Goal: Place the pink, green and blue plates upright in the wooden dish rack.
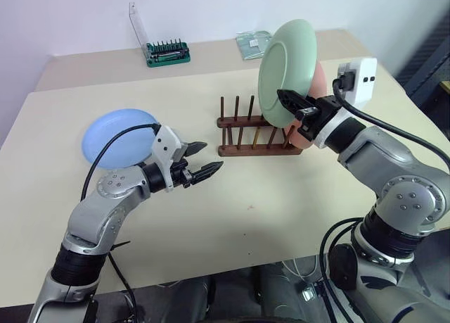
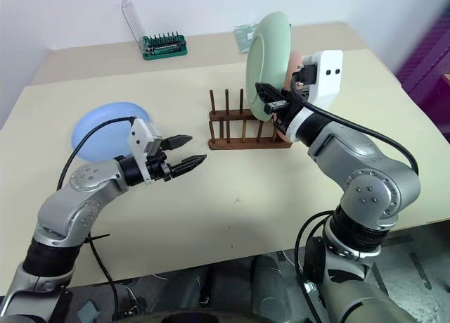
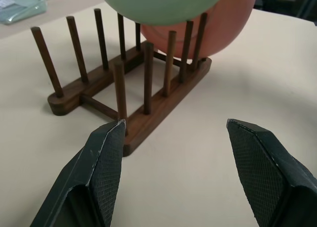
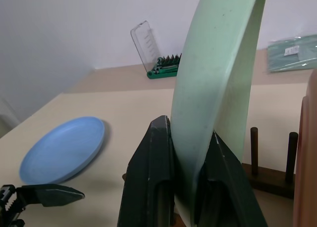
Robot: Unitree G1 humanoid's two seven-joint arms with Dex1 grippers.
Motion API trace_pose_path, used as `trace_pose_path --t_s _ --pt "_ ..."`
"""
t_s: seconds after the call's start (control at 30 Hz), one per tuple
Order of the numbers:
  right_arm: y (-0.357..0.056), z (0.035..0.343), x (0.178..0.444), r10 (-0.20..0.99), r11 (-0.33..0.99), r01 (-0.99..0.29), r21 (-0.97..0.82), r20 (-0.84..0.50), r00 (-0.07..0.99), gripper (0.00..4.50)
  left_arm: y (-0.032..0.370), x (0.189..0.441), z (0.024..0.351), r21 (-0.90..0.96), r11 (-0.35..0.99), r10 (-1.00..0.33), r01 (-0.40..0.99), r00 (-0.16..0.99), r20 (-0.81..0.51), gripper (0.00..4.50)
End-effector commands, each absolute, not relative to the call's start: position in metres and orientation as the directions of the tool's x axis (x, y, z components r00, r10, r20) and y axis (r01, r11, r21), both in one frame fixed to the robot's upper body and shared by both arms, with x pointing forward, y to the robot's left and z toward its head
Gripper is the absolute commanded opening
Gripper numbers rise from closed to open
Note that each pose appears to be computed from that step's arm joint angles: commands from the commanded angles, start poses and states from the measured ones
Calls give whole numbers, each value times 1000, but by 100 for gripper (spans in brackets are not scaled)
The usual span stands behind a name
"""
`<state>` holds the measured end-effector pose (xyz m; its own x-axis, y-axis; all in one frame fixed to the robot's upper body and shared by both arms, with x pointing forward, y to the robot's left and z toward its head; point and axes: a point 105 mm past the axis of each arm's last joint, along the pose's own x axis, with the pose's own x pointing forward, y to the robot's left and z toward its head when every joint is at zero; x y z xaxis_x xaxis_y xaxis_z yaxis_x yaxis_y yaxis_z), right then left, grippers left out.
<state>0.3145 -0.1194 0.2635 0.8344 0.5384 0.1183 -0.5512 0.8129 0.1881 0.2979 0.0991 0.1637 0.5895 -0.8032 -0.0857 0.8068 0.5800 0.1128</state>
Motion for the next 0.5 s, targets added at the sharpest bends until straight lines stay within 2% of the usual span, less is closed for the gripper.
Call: trace_pose_path --t_s 0.03,0.13,0.27,0.5 --pt "-116 268 312 551 807 -564 175 117 826 0 97 292 171 141 568 -811 811 580 -70 331" --pt "-118 255 320 528 824 -525 214 46 848 0 95 291 168 140 570 -809 809 583 -74 331" --pt "-115 256 322 533 818 -528 228 44 845 0 94 291 167 143 572 -807 808 585 -78 331" --pt "-112 283 319 541 814 -554 176 118 833 0 96 290 164 137 584 -798 800 596 -85 331"
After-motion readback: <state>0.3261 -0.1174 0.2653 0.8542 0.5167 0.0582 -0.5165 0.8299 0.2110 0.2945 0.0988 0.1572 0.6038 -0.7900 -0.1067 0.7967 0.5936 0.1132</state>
